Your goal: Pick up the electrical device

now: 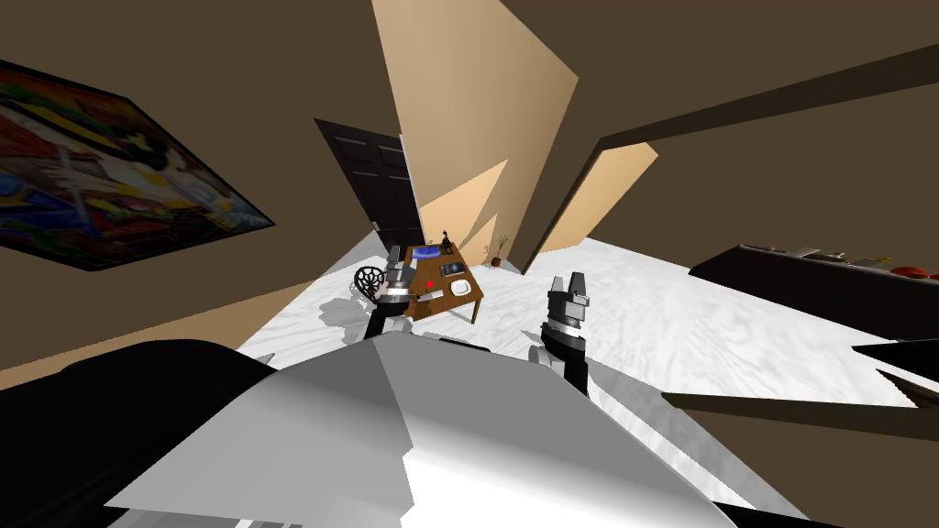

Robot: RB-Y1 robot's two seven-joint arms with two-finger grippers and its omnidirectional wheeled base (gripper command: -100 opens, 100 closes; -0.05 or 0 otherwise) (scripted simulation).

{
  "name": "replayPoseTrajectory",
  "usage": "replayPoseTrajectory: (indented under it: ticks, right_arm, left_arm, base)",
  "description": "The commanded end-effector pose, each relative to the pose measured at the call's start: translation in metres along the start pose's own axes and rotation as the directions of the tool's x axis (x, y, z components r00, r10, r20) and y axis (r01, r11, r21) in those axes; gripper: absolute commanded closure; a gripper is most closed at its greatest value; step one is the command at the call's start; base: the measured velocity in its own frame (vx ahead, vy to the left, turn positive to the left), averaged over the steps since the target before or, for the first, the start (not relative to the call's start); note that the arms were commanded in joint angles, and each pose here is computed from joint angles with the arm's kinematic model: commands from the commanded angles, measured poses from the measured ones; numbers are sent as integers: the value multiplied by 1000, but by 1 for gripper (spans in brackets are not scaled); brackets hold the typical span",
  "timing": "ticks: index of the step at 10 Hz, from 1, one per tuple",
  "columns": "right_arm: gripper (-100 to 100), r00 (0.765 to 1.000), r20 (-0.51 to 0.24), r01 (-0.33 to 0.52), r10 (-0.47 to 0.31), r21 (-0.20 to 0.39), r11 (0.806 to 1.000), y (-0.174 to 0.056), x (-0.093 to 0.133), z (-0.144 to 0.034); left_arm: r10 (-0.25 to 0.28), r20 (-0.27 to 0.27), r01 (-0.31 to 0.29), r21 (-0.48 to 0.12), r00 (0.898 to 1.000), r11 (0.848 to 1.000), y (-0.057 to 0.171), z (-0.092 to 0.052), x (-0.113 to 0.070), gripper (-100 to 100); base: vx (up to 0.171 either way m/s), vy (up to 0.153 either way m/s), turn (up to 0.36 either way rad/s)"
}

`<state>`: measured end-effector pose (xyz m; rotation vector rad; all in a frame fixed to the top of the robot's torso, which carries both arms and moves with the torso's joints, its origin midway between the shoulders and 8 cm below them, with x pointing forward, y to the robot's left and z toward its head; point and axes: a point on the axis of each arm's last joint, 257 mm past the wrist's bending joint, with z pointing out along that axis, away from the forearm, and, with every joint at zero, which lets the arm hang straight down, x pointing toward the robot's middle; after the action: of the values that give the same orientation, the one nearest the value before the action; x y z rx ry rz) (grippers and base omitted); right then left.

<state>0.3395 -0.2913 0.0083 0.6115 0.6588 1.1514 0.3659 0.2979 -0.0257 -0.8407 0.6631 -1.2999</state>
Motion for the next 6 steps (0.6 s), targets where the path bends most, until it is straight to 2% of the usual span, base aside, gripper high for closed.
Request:
replayPoseTrajectory:
  ticks: [1, 4, 6]
  right_arm:
    - [0, 1000, 0, 0, 0, 0, 1000, 0, 0, 0]
    - [0, 1000, 0, 0, 0, 0, 1000, 0, 0, 0]
    - [0, 1000, 0, 0, 0, 0, 1000, 0, 0, 0]
  left_arm:
    - [7, -33, -8, -31, 999, 999, 11, 0, -1, -100]
    - [-5, -54, -1, -99, 999, 995, 34, 1, -9, -100]
    - [-26, -47, 19, -159, 999, 987, 55, 1, -20, -100]
  base:
    - [2, -1, -22]
    - [6, 1, -26]
    - [8, 2, -32]
